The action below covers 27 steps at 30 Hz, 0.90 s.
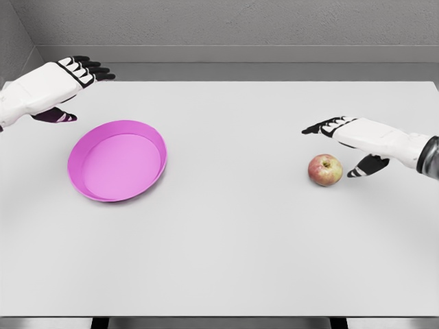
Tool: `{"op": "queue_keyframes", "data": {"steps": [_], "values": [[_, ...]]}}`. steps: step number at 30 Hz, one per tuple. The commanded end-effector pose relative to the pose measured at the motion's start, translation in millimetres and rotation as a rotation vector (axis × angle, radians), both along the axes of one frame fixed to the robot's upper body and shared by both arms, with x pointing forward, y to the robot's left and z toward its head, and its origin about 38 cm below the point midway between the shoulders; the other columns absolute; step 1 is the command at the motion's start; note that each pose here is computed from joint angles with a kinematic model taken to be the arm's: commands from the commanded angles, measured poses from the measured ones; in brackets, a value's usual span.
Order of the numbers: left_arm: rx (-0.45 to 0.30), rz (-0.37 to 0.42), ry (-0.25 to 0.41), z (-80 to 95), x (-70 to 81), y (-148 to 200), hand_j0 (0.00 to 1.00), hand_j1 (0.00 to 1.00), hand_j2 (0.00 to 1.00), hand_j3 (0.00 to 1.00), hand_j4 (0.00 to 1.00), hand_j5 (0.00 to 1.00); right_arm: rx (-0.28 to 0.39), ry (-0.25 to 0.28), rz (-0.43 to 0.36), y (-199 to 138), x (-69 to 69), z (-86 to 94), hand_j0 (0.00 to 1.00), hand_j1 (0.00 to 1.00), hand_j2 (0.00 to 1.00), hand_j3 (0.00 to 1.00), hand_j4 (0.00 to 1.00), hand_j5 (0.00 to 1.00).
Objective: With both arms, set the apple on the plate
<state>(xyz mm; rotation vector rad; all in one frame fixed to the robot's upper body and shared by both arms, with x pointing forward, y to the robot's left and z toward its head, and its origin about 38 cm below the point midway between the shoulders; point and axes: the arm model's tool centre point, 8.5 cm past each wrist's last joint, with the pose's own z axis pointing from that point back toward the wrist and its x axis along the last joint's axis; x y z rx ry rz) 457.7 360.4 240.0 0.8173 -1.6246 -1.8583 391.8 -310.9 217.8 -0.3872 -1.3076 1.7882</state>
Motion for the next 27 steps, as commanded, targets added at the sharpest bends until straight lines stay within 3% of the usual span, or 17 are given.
{"op": "queue_keyframes", "data": {"steps": [1, 5, 8, 10, 15, 19, 27], "values": [[-0.004, 0.002, -0.002, 1.0, -0.1, 0.9, 1.00, 1.00, 1.00, 1.00, 1.00, 1.00, -0.022, 0.089, 0.034, 12.0, -7.5, -23.9, 1.00, 1.00, 1.00, 1.00, 1.00, 1.00], [-0.005, 0.001, -0.002, 0.8, 0.0, 0.3, 1.00, 1.00, 1.00, 1.00, 1.00, 1.00, -0.034, 0.089, 0.029, 10.0, -3.5, -19.2, 1.00, 1.00, 1.00, 1.00, 1.00, 1.00], [-0.004, 0.001, -0.001, 0.6, 0.0, 0.3, 1.00, 1.00, 1.00, 1.00, 1.00, 1.00, -0.043, 0.095, -0.015, 6.1, -0.4, -20.0, 1.00, 1.00, 1.00, 1.00, 1.00, 1.00], [-0.004, 0.001, -0.001, 0.6, 0.0, 0.3, 1.00, 1.00, 1.00, 1.00, 1.00, 1.00, -0.059, 0.097, -0.097, 0.0, 7.3, -15.0, 1.00, 1.00, 1.00, 1.00, 1.00, 1.00], [-0.004, 0.001, -0.001, 0.6, 0.0, 0.3, 1.00, 1.00, 1.00, 1.00, 1.00, 1.00, -0.078, 0.125, -0.148, -1.8, 10.6, -17.6, 1.00, 1.00, 1.00, 1.00, 1.00, 1.00], [-0.004, 0.002, 0.000, 0.4, 0.1, 0.8, 1.00, 1.00, 1.00, 1.00, 1.00, 1.00, -0.089, 0.163, -0.159, 3.5, 7.6, -31.8, 1.00, 1.00, 1.00, 1.00, 1.00, 1.00], [0.001, 0.009, 0.002, -0.5, 0.4, 3.1, 1.00, 1.00, 1.00, 1.00, 1.00, 1.00, -0.093, 0.171, -0.152, 5.4, 5.5, -35.2, 1.00, 1.00, 1.00, 1.00, 1.00, 1.00]]}}
